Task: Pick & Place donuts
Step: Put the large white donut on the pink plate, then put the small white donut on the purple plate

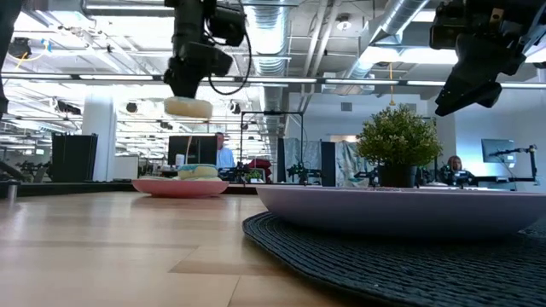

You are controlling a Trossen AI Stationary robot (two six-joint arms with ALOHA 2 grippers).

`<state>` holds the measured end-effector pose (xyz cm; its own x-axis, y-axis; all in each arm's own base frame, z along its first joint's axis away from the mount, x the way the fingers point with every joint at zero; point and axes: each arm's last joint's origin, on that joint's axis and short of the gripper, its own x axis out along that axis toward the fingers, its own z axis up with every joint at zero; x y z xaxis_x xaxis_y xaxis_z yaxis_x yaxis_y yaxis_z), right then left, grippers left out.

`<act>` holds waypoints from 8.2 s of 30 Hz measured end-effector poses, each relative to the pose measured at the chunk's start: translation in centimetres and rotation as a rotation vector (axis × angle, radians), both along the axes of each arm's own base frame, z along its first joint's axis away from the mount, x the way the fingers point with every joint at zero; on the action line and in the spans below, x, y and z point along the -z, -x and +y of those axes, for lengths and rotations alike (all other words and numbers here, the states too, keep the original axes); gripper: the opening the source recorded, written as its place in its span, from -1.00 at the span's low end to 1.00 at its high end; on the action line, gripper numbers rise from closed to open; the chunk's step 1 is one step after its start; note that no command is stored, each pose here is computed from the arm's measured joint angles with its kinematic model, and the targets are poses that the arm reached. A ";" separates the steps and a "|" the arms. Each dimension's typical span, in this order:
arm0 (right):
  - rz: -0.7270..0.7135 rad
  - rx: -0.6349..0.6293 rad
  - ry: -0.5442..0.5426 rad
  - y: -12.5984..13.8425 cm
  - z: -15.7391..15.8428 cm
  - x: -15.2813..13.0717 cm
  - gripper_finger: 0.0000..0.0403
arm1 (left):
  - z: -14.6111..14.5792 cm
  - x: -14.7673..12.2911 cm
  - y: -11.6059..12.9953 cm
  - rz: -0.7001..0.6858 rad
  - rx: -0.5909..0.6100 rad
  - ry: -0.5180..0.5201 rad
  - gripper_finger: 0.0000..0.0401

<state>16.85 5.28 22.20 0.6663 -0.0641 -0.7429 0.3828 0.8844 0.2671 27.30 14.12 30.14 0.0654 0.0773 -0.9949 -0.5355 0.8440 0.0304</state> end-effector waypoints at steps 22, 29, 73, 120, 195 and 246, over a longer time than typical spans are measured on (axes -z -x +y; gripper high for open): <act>-0.009 0.171 -0.043 -0.3 -1.5 0.0 -0.51 | 5.9 6.3 9.9 -0.164 -0.263 -0.064 -0.20; -0.022 0.207 -0.047 -0.6 -2.2 -0.1 -0.51 | 6.5 8.3 10.1 -0.081 -0.286 -0.042 -0.20; -0.042 0.211 -0.058 -0.7 -2.2 -0.2 -0.51 | 8.1 6.5 9.0 -0.010 -0.306 -0.015 0.27; -0.341 -0.264 0.259 2.2 -5.0 4.6 -1.00 | -21.9 8.1 9.0 -0.430 0.109 -0.113 -1.00; -0.463 -0.289 0.319 8.2 -4.8 5.4 -1.00 | -21.7 7.8 8.4 -0.473 0.258 -0.198 -0.96; -0.464 -0.288 0.319 8.3 -4.8 5.4 -1.00 | -36.6 8.4 -2.8 -0.107 -0.202 -0.064 0.55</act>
<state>8.60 0.45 16.81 0.9380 -0.0050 -0.3465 0.0253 0.9982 0.0542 30.10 -22.44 21.70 0.1467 0.1617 -0.9759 -0.6961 0.7178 0.0143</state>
